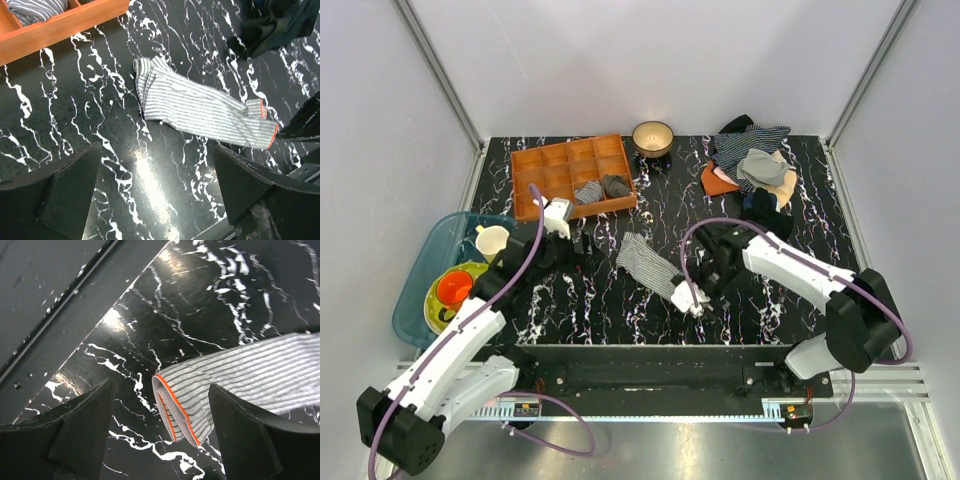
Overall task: Roll the underwear
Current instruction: Roll the underwear to the center of the board.
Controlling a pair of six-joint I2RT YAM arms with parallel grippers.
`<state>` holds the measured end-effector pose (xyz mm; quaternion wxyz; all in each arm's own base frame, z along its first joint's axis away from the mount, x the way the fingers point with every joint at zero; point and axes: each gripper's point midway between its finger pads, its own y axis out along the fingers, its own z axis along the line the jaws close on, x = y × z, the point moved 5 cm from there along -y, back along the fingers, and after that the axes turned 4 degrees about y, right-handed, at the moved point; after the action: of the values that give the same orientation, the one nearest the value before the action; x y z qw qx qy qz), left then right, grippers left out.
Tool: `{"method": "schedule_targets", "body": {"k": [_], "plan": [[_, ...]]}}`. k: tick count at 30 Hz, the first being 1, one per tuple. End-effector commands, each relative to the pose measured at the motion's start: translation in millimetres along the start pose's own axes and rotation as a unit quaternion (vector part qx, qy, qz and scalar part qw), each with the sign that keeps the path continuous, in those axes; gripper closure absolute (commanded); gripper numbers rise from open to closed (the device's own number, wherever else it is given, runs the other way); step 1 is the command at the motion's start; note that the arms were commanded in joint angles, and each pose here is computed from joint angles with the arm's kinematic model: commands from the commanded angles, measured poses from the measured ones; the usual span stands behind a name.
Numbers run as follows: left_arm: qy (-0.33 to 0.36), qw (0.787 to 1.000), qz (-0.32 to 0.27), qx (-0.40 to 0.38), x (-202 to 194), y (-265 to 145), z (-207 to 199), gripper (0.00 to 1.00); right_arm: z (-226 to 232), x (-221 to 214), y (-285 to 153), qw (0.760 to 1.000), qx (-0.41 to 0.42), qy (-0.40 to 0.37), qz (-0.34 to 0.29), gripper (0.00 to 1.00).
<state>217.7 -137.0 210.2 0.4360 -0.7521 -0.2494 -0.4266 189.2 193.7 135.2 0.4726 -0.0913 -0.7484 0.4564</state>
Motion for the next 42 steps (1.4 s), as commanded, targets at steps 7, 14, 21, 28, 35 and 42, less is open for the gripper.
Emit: {"method": "schedule_targets", "body": {"k": [7,14,21,28,35,42], "plan": [[0.043,0.999,0.012,-0.031,-6,-10,-4,0.05,-4,-39,26,0.985,0.041,-0.126,0.109,0.23],[0.042,0.999,0.012,-0.026,-8,-12,-3,0.04,-15,-59,37,0.981,0.036,-0.121,0.148,0.25],[0.04,0.998,0.014,-0.051,-10,-11,-9,0.04,-12,-80,44,0.973,0.043,-0.124,0.188,0.33],[0.081,0.98,-0.036,-0.176,-7,-21,-41,0.05,-2,-86,55,0.979,0.043,-0.092,0.178,0.58],[0.15,0.938,-0.138,-0.281,-15,-56,-86,0.05,20,-53,41,0.985,0.121,0.062,0.11,0.73],[0.17,0.915,-0.152,-0.332,-39,-73,-118,0.07,16,-15,38,0.951,0.209,0.226,0.025,0.75]]}}
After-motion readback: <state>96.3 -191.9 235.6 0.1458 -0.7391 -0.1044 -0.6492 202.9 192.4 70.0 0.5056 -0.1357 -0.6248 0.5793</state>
